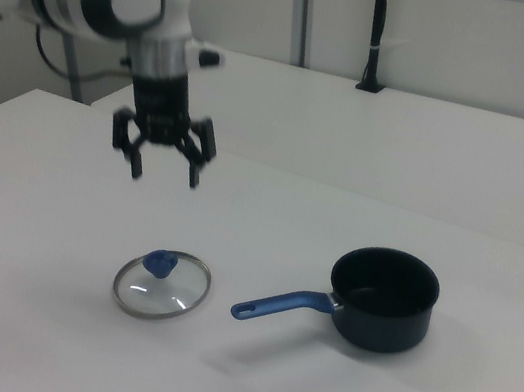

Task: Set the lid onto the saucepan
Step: 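Move the gripper down over the glass lid's blue knob, then close the gripper on the blue knob of the glass lid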

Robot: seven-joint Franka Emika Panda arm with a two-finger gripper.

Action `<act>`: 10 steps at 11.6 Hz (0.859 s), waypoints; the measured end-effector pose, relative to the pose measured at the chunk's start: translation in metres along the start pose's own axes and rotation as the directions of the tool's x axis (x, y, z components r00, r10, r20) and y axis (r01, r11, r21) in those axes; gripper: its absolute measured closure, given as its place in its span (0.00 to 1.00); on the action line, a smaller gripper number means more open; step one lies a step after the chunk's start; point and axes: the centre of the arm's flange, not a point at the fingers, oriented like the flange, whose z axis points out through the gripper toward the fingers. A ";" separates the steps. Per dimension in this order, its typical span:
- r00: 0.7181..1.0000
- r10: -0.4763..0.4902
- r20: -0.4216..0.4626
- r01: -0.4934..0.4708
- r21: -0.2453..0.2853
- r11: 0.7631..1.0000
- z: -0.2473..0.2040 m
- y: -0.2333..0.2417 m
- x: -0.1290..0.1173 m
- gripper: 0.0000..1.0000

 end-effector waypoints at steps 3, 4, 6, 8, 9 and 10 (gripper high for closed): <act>0.999 0.039 -0.036 -0.039 -0.012 0.999 0.086 0.005 0.010 0.00; 0.995 0.089 -0.048 -0.090 -0.010 0.996 0.108 0.001 0.012 0.00; 0.971 0.227 -0.072 -0.223 0.069 0.972 0.145 -0.010 0.024 0.00; 0.942 0.326 -0.086 -0.313 0.135 0.940 0.172 -0.024 0.044 0.00; 0.936 0.344 -0.079 -0.331 0.142 0.933 0.181 -0.032 0.050 0.00; 0.936 0.344 -0.071 -0.332 0.144 0.932 0.188 -0.039 0.055 0.00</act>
